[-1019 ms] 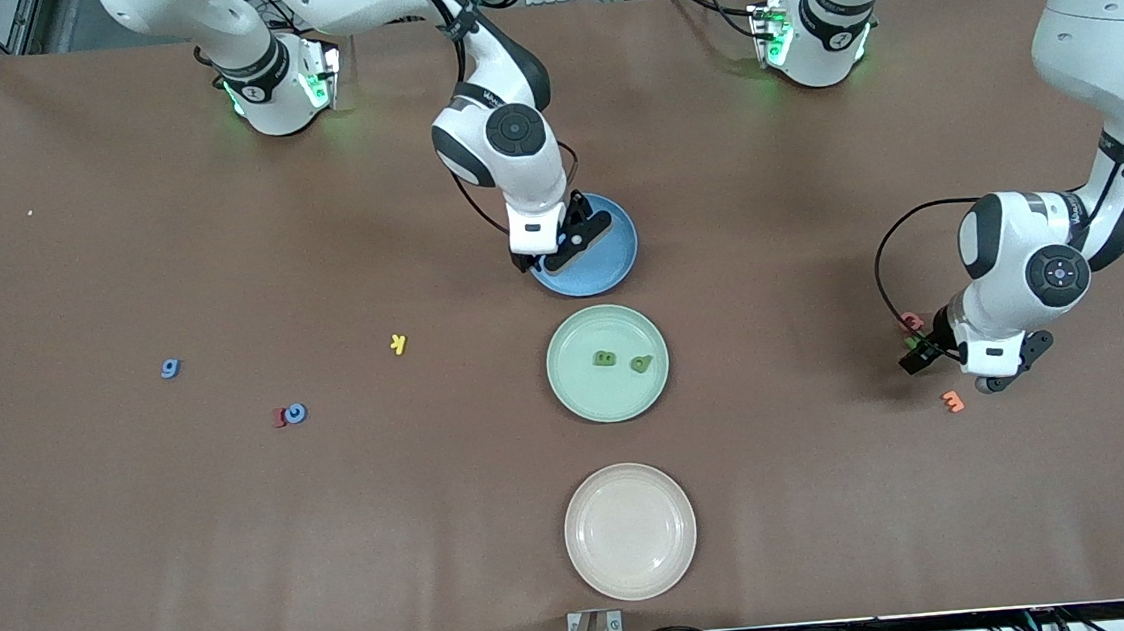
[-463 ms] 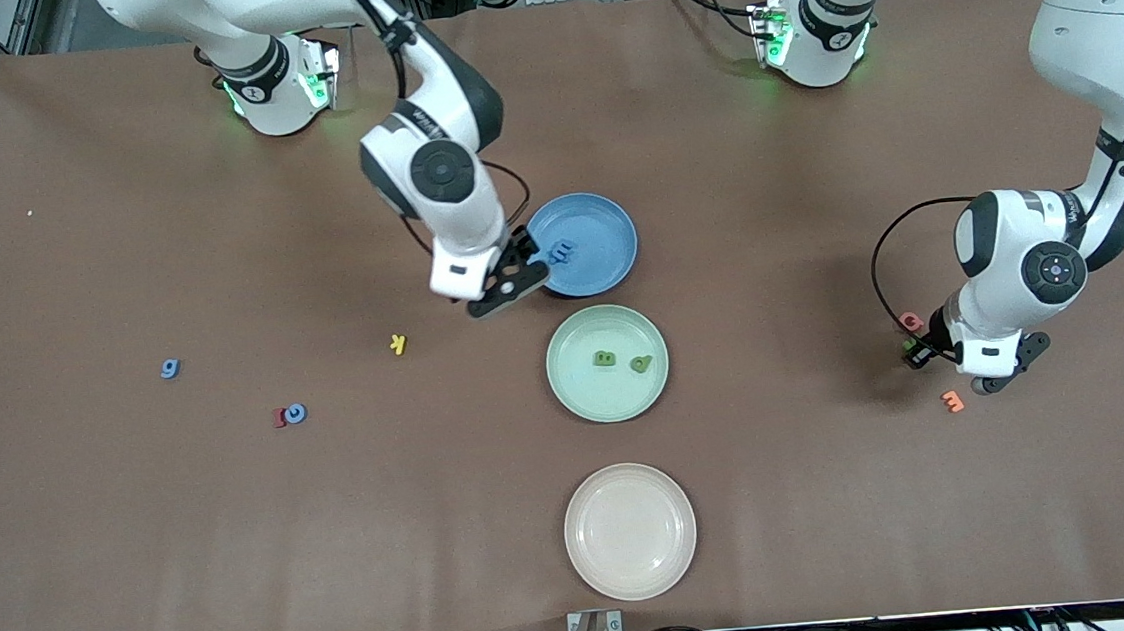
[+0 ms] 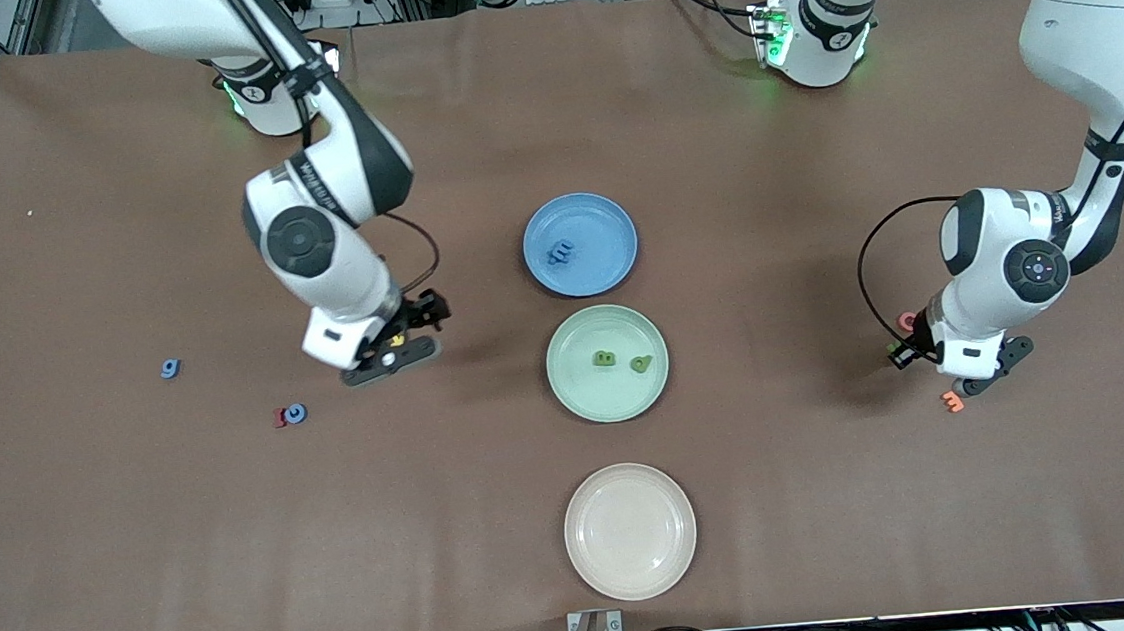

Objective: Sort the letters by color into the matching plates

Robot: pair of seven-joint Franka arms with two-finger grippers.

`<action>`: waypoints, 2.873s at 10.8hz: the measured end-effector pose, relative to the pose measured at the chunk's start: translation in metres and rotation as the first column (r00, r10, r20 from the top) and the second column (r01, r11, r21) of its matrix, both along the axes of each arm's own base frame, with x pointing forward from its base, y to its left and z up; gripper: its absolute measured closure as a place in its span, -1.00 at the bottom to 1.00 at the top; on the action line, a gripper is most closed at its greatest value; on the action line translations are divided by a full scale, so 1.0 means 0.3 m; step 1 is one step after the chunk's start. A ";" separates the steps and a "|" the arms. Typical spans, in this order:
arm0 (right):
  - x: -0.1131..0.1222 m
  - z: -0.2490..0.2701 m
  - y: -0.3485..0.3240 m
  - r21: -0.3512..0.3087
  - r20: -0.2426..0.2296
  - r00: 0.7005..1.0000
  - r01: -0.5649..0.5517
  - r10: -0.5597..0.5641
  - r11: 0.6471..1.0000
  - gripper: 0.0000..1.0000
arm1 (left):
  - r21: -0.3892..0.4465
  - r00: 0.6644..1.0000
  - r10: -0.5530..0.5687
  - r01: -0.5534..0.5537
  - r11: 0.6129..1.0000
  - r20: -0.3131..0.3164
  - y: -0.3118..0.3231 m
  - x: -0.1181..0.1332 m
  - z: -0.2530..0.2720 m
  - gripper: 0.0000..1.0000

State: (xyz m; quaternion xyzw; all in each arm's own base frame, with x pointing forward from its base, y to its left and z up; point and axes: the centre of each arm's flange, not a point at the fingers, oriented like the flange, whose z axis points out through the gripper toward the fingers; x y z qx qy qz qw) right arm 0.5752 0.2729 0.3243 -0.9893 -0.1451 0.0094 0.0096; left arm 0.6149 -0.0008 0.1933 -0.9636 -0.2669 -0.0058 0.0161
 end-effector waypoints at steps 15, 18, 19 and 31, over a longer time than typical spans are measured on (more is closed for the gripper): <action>0.180 0.036 -0.899 -0.056 0.030 0.912 0.410 -0.409 0.911 -1.00 | -0.017 0.938 -0.342 0.343 0.939 0.054 -1.180 -0.162 0.385 0.34; 0.177 0.029 -0.863 -0.049 0.042 0.687 0.727 -0.726 0.685 -1.00 | -0.063 0.939 -0.335 0.340 0.938 0.070 -1.309 -0.175 0.322 0.34; 0.179 0.029 -0.856 -0.038 0.050 0.580 0.815 -0.813 0.579 -1.00 | -0.086 0.949 -0.307 0.313 0.946 0.075 -1.355 -0.184 0.286 0.34; 0.197 -0.210 -0.753 0.025 0.050 -0.138 0.990 -0.989 -0.137 -1.00 | -0.125 0.977 -0.197 0.205 0.971 0.075 -1.442 -0.189 0.179 -0.78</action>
